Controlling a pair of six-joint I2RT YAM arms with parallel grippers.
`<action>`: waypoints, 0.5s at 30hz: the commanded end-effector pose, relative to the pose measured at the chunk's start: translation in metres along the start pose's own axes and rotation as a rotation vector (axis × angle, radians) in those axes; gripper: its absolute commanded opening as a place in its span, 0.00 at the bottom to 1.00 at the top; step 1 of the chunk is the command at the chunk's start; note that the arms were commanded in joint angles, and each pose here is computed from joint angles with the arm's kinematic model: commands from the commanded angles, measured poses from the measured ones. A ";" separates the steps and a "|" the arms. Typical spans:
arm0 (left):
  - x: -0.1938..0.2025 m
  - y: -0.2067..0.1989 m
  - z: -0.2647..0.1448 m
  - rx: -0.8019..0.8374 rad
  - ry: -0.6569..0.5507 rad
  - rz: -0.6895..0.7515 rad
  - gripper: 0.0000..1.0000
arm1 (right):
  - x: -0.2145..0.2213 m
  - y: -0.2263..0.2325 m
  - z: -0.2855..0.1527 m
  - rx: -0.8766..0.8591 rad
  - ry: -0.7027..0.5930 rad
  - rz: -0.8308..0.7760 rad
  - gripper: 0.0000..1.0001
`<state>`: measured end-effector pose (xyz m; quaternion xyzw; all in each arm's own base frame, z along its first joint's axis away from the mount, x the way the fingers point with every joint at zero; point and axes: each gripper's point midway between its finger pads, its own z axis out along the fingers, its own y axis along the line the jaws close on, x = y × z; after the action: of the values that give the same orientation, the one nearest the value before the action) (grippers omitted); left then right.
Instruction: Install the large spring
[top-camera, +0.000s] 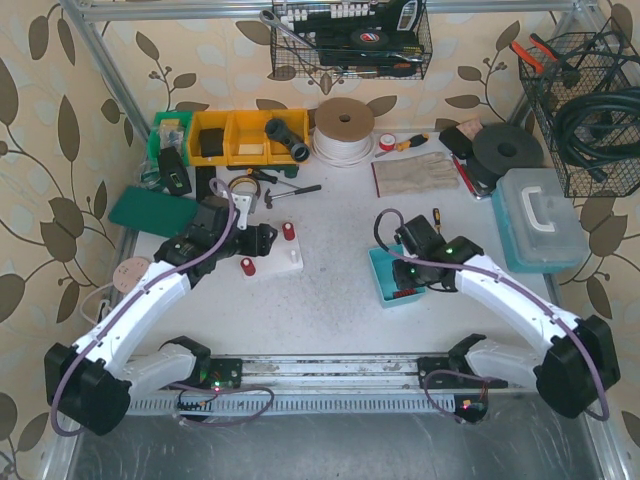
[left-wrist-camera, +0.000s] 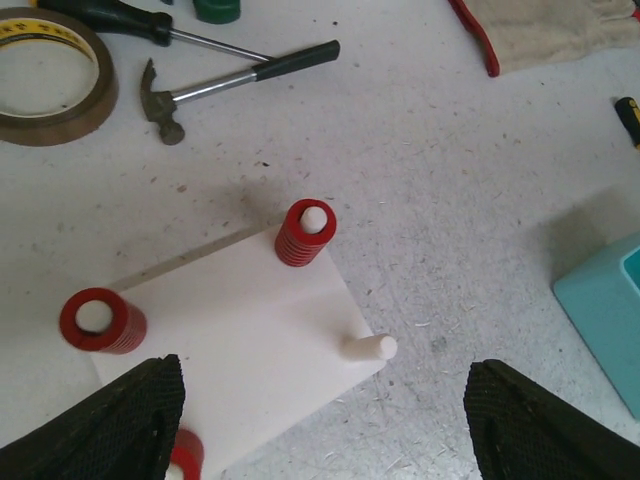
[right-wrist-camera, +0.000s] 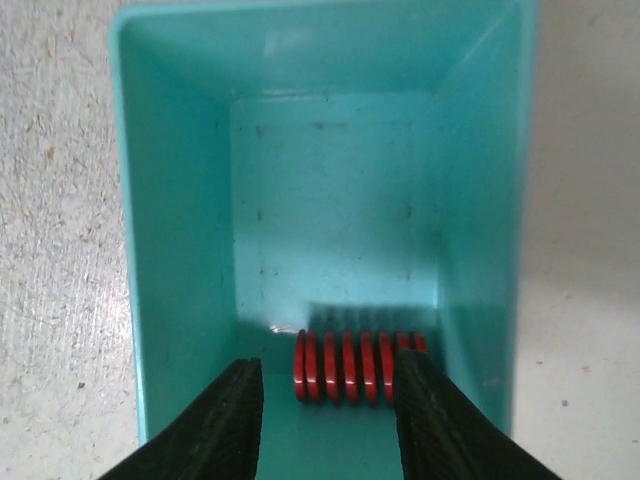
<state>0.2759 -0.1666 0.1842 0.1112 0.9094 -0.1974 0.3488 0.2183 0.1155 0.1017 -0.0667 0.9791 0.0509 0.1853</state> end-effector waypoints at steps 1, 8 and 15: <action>-0.004 0.010 -0.014 -0.051 -0.062 0.007 0.80 | 0.013 0.015 0.015 -0.074 0.122 -0.004 0.39; -0.014 0.009 -0.015 -0.045 -0.116 0.008 0.81 | 0.010 0.012 0.031 -0.029 0.199 -0.065 0.39; -0.012 0.010 -0.019 -0.051 -0.105 0.013 0.81 | 0.016 0.016 0.040 -0.061 0.288 -0.108 0.54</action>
<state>0.2730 -0.1546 0.1923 0.1003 0.9008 -0.1830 0.3808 0.2210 0.1303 0.0625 -0.1098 0.9902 0.0493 0.0714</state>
